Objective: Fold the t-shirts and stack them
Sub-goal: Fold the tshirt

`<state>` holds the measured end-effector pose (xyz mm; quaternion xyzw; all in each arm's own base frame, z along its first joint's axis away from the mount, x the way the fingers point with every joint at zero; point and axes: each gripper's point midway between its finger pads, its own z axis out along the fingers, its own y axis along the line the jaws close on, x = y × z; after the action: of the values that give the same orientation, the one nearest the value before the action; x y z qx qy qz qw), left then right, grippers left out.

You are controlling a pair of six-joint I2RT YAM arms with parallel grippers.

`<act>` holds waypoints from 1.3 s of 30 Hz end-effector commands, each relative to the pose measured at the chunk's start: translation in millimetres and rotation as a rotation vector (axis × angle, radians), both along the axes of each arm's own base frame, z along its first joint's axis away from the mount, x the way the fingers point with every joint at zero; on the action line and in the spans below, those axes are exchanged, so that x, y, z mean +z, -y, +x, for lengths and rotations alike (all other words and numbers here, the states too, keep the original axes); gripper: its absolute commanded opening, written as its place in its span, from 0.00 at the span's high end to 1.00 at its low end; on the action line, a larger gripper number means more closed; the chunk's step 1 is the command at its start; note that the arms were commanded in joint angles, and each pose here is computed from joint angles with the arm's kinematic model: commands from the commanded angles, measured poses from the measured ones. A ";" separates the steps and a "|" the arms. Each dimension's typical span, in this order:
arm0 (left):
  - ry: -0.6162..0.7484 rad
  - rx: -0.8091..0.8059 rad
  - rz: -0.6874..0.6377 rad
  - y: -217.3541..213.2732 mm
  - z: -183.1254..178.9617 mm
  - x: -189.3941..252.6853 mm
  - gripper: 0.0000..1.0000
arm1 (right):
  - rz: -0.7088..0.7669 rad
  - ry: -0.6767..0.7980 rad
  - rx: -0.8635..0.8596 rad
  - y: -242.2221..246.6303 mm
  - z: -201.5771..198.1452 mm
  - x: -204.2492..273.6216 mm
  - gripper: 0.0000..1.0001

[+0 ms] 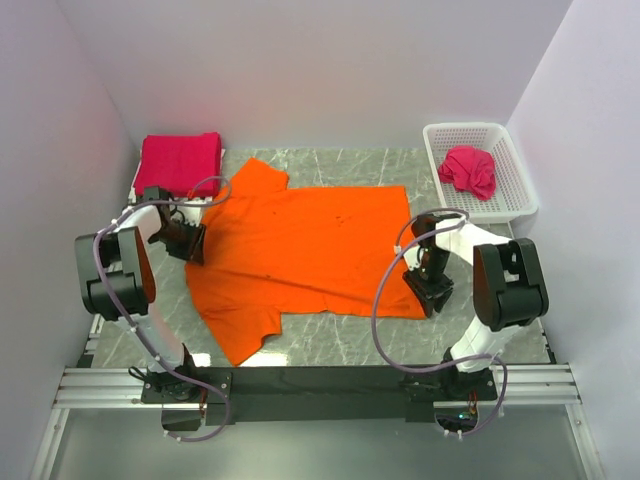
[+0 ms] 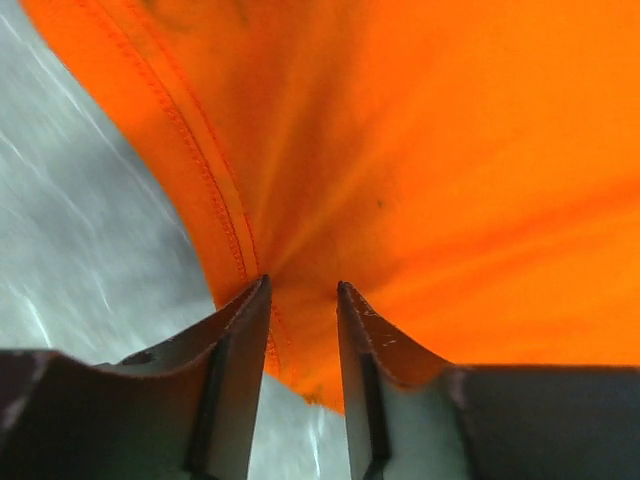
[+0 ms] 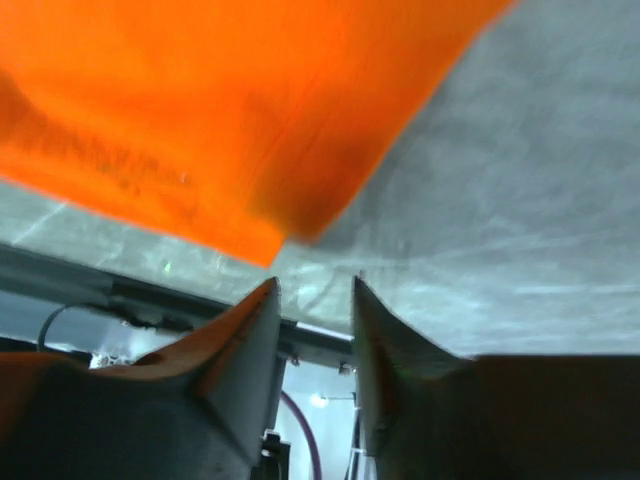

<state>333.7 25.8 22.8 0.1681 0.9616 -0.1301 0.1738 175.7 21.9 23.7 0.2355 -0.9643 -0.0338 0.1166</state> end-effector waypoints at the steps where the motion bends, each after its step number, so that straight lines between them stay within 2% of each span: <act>1: -0.016 -0.045 -0.014 -0.7 -23.1 24.9 0.60 | 0.032 0.064 0.057 0.6 2.7 29.9 0.55; 4: 0.033 -0.123 -0.031 6.0 -30.7 50.4 0.59 | 0.037 0.140 0.074 0.9 13.5 53.6 0.53; 7: 0.070 -0.243 -0.029 11.5 -44.9 61.8 0.59 | 0.083 0.219 0.047 -11.0 34.4 66.1 0.59; 10: 0.048 -0.351 -0.040 20.5 -66.1 54.2 0.61 | 0.118 0.228 0.033 -28.3 51.1 61.7 0.64; 14: 0.027 -0.443 -0.025 35.4 -83.7 38.0 0.65 | 0.179 0.220 0.013 -53.4 66.7 43.1 0.67; 20: -0.042 -0.507 0.097 39.4 -101.1 -1.5 0.71 | 0.145 0.120 0.011 -55.6 57.3 4.3 0.69; 27: -0.216 -0.653 0.121 27.5 -169.2 -10.5 0.74 | 0.043 0.042 0.077 -29.7 27.9 -10.8 0.68; 31: -0.155 -0.748 0.172 20.7 -170.8 6.5 0.72 | -0.005 0.077 0.108 -17.9 28.7 -2.5 0.59; 35: -0.115 -0.772 0.044 41.7 -162.6 32.0 0.65 | 0.005 0.180 0.108 -23.3 55.8 19.8 0.58; 38: -0.013 -0.748 0.024 50.8 -130.5 54.0 0.64 | 0.033 0.248 0.107 -31.0 76.0 37.0 0.58; 39: 0.063 -0.722 0.027 54.9 -107.6 65.8 0.63 | 0.043 0.268 0.101 -33.8 81.9 40.3 0.58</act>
<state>190.0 -11.5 57.0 0.4954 0.8534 -0.1481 0.0667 225.8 48.9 35.2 0.2786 -0.9585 -0.0245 0.0547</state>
